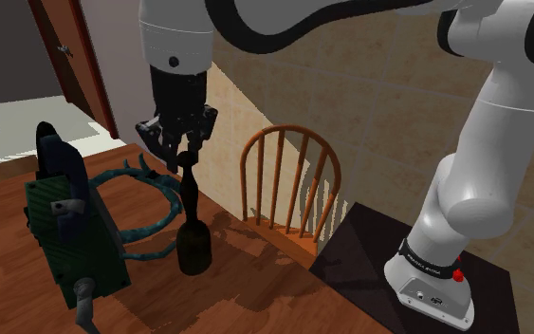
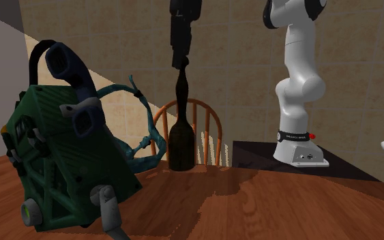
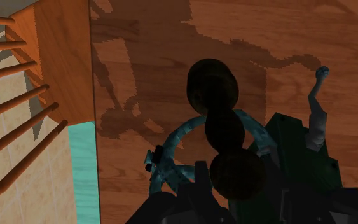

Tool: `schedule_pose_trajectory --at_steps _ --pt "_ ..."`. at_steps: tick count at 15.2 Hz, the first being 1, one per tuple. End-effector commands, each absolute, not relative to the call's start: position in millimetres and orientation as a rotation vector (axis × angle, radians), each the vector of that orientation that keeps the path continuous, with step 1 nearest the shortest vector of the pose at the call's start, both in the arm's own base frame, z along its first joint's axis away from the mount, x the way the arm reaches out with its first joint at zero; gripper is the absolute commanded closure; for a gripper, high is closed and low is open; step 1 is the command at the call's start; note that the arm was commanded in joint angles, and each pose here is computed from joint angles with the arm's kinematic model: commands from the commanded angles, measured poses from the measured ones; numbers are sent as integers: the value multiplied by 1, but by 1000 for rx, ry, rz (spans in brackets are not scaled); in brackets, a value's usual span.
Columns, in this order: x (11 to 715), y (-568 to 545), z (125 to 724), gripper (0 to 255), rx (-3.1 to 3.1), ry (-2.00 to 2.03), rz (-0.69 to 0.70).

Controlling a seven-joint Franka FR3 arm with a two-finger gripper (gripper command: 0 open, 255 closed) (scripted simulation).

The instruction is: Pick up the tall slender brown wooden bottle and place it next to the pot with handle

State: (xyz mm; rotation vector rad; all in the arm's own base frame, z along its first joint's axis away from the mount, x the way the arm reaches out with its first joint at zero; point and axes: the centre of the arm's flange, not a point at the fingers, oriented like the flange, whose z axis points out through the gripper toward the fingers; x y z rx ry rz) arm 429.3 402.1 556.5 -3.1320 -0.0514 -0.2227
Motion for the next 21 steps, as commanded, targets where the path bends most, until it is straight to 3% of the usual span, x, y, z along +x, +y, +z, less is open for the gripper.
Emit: schedule_pose_trajectory --at_steps 1,21 --pt "429 404 568 255 -3132 -51 -223" --pt "429 404 674 255 -3132 -51 -223"
